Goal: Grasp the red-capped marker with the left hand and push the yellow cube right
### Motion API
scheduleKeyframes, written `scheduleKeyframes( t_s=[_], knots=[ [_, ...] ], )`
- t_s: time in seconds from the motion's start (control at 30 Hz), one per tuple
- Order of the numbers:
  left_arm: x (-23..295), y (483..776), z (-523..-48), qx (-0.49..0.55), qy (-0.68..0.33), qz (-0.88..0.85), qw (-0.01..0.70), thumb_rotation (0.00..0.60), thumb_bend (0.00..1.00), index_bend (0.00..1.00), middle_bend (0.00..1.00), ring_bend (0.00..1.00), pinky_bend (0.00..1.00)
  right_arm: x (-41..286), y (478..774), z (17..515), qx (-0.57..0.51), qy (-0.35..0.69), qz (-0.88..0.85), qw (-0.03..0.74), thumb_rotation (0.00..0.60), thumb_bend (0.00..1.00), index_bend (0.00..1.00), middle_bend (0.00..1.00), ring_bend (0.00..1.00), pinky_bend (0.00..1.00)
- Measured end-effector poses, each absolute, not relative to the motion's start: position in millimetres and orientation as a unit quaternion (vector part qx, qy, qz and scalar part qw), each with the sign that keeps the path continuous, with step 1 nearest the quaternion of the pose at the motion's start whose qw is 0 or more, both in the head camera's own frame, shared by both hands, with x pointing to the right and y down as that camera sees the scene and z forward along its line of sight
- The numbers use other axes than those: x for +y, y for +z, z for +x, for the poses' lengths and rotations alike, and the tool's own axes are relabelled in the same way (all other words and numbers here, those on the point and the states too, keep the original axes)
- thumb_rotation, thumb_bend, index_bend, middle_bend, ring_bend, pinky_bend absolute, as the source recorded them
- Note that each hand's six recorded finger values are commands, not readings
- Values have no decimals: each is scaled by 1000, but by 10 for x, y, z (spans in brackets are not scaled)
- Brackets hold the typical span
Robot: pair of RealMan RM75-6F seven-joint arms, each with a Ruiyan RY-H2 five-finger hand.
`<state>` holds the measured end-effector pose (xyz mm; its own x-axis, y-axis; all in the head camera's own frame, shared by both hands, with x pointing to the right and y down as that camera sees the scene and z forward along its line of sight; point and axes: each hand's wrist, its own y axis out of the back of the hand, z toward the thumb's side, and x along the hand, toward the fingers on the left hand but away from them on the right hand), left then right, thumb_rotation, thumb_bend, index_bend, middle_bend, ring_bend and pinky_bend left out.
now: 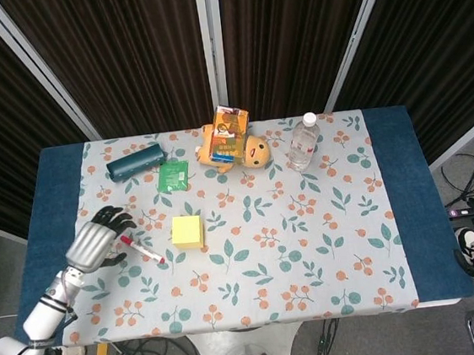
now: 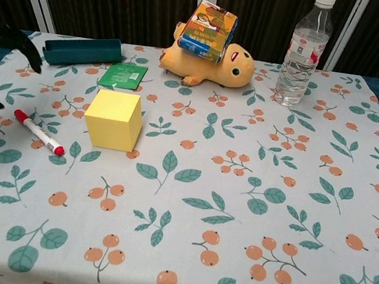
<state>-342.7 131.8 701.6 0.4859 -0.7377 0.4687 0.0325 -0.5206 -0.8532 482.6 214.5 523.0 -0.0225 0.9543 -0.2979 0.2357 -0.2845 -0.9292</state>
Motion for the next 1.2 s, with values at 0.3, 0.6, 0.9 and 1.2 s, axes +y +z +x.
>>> scheduleKeyframes(
  t_s=[0.3, 0.6, 0.9, 1.2],
  knots=[
    [1468, 7315, -3177, 166, -444, -762, 441, 600, 249, 403, 372, 182, 167, 2171, 5236, 4820, -487, 525, -608, 343, 600, 220, 53, 150, 14, 137],
    [1504, 7473, -3113, 148, -456, -766, 429, 600, 339, 440, 398, 182, 167, 2183, 5232, 4816, -488, 526, -606, 343, 600, 220, 54, 149, 14, 137],
    [1491, 7559, -3125, 145, -480, -752, 428, 600, 340, 451, 398, 182, 168, 2210, 5221, 4850, -490, 530, -602, 341, 600, 220, 53, 149, 14, 137],
    [1472, 7627, -3104, 150, -497, -741, 425, 600, 371, 512, 398, 182, 168, 2231, 5213, 4898, -495, 532, -597, 339, 600, 220, 54, 151, 9, 137]
  ],
)
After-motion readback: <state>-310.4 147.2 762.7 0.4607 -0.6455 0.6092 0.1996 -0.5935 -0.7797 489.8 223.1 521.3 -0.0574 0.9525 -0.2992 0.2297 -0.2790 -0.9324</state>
